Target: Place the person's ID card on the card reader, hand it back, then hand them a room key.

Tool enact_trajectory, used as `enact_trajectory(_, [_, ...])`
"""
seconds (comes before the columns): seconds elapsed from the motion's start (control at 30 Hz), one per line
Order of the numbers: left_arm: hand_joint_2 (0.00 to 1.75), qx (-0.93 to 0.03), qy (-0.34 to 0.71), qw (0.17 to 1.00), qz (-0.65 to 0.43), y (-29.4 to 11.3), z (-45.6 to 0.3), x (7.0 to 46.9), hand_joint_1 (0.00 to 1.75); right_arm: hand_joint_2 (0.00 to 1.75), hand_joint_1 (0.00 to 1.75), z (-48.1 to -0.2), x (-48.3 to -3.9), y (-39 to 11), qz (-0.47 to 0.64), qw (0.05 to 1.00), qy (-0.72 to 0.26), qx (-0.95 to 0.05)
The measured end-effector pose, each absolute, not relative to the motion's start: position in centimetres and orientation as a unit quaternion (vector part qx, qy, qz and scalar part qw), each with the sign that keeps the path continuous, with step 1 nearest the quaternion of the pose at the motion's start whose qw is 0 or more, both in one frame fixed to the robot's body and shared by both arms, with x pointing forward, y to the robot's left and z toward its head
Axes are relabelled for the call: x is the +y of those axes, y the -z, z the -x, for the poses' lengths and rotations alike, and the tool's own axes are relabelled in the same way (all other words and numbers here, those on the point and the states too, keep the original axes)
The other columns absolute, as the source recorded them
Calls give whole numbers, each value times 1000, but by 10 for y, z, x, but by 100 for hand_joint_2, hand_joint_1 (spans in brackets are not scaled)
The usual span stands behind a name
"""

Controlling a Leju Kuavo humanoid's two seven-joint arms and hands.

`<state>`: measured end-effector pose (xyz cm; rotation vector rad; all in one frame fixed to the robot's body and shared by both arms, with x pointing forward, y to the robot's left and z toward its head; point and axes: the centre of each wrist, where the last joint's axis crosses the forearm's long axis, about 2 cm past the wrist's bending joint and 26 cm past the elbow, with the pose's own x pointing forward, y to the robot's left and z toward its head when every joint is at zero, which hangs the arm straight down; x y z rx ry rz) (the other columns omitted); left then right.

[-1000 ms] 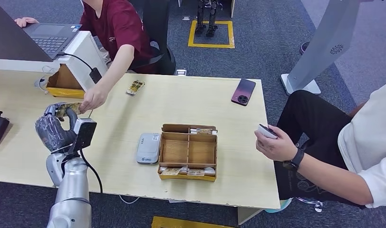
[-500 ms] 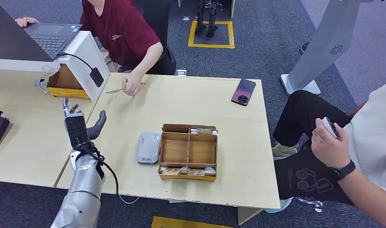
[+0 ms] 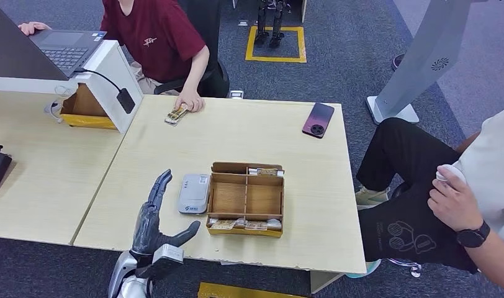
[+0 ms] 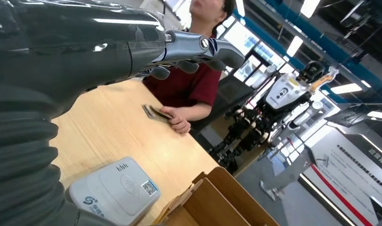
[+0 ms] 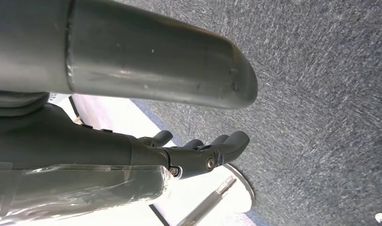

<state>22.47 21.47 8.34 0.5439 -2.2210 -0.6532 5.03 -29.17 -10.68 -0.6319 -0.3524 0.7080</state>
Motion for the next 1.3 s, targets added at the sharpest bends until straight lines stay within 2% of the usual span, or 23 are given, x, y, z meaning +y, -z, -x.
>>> enact_trajectory(0.27, [175, -862, 318, 262, -296, -87, -197, 198, 0, 0, 0, -50, -292, 107, 305, 876, -336, -164])
enact_trajectory(0.63, [175, -848, 357, 226, -318, -91, -192, 193, 0, 0, 0, -50, -293, 107, 305, 875, -336, -167])
enact_trajectory(0.87, [175, -837, 370, 221, -338, -91, -195, 205, 0, 0, 0, -51, -294, 107, 307, 874, -336, -169])
enact_trajectory(1.07, [175, -819, 414, 185, -350, -93, -193, 193, 0, 0, 0, -53, -294, 106, 311, 873, -335, -171])
enact_trajectory(1.3, [175, -807, 429, 195, -355, -88, -201, 186, 0, 0, 0, -56, -295, 106, 314, 873, -330, -174])
